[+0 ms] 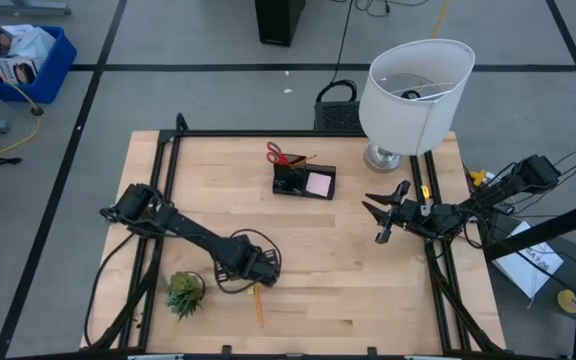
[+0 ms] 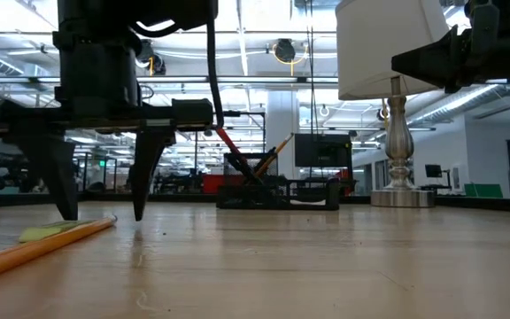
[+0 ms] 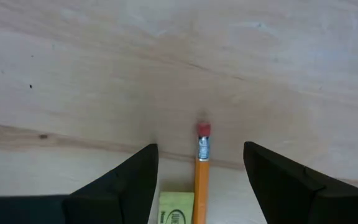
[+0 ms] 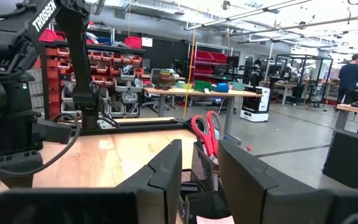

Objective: Pick and place office supplies into organizer
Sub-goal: Put the yellow pencil into the desk organizer

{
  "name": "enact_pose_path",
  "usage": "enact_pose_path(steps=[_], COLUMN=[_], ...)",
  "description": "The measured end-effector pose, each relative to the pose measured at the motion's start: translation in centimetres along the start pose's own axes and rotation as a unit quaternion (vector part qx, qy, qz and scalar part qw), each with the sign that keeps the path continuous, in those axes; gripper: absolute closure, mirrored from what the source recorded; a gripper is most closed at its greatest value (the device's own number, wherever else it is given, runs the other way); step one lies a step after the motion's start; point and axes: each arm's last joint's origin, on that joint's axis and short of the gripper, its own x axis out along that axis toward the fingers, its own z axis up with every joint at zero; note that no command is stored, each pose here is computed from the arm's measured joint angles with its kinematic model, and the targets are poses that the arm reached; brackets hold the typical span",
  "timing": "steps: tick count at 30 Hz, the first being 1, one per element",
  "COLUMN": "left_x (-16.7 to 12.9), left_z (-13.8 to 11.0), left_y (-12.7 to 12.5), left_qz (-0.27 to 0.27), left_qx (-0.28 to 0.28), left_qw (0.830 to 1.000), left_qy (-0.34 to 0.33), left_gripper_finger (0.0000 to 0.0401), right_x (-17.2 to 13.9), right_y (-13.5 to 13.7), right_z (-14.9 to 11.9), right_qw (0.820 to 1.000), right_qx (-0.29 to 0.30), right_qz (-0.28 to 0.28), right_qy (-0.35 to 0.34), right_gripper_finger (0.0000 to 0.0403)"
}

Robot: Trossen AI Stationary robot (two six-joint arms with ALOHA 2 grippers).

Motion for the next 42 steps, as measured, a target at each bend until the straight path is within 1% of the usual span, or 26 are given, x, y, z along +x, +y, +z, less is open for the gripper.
enact_pose_path(steps=[5, 12, 16, 19, 42], left_x=[0.0, 0.0, 0.6, 1.0, 1.3], left_z=[0.0, 0.3, 0.6, 0.9, 0.7], left_y=[0.0, 0.2, -0.2, -0.5, -0.5], left_qz=[0.003, 0.028, 0.039, 0.042, 0.036], left_qx=[0.006, 0.001, -0.006, 0.001, 0.001], left_qw=[1.000, 1.000, 0.999, 0.999, 0.999], left_qy=[0.003, 0.012, 0.015, 0.017, 0.014], left_gripper_finger=[0.0158, 0.0158, 0.0158, 0.0158, 0.0158], right_x=[0.0, 0.0, 0.0, 0.0, 0.0], right_y=[0.0, 0.0, 0.0, 0.0, 0.0], right_z=[0.0, 0.0, 0.0, 0.0, 0.0], right_qw=[1.000, 1.000, 1.000, 1.000, 1.000], right_qx=[0.000, 0.000, 0.000, 0.000, 0.000], right_qz=[0.000, 0.000, 0.000, 0.000, 0.000], right_qy=[0.000, 0.000, 0.000, 0.000, 0.000], right_gripper_finger=[0.0303, 0.0303, 0.0303, 0.0303, 0.0303])
